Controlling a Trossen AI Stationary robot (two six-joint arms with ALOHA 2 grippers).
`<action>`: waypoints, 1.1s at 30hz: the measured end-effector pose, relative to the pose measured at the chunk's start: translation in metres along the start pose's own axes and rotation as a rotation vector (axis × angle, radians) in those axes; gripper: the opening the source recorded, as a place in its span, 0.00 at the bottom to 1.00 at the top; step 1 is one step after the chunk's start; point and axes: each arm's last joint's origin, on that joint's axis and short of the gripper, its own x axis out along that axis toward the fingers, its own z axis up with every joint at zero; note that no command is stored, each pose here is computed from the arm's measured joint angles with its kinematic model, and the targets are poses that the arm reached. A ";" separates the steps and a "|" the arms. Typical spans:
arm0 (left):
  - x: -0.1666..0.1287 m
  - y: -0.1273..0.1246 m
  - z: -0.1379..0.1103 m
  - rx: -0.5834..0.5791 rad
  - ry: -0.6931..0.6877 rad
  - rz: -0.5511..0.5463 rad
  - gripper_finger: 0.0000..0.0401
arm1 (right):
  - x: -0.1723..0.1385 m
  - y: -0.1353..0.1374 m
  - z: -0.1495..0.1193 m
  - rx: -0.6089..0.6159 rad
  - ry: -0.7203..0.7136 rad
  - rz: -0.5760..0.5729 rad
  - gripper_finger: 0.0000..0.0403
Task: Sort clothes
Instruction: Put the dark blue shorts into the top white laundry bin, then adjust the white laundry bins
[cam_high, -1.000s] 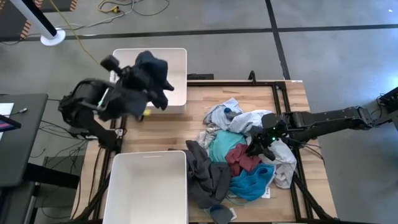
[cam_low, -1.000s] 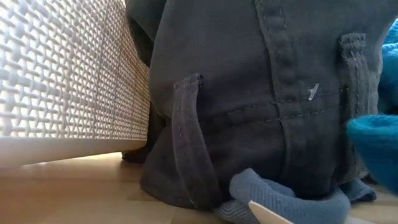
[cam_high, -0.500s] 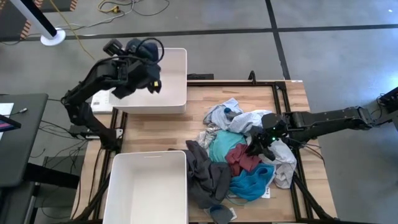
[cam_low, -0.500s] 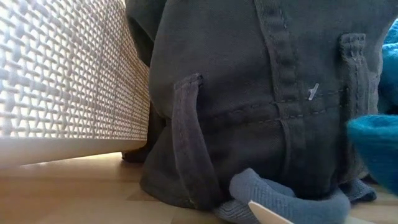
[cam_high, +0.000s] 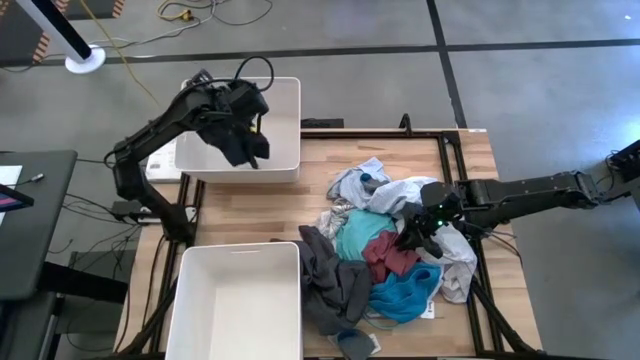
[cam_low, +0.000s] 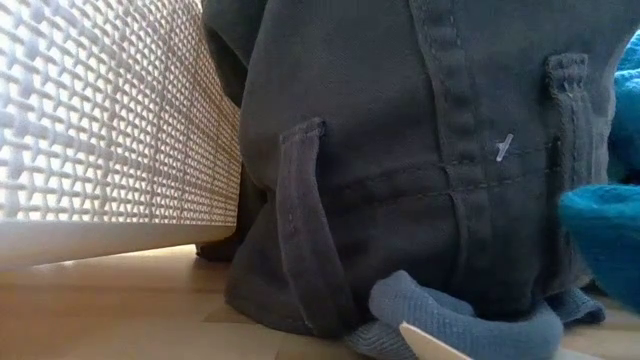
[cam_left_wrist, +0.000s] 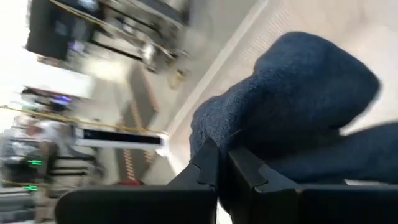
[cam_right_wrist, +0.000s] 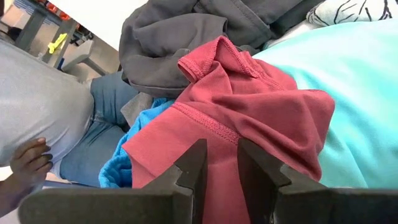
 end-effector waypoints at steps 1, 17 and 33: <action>0.005 -0.001 -0.001 0.000 0.021 -0.030 0.03 | 0.000 0.000 0.000 0.000 0.000 0.000 0.27; 0.060 -0.033 -0.021 0.051 0.284 -0.237 0.08 | 0.000 0.000 0.000 0.000 0.000 0.000 0.27; 0.039 -0.019 -0.035 0.056 0.232 -0.581 0.43 | 0.000 0.000 0.000 0.000 0.000 0.000 0.27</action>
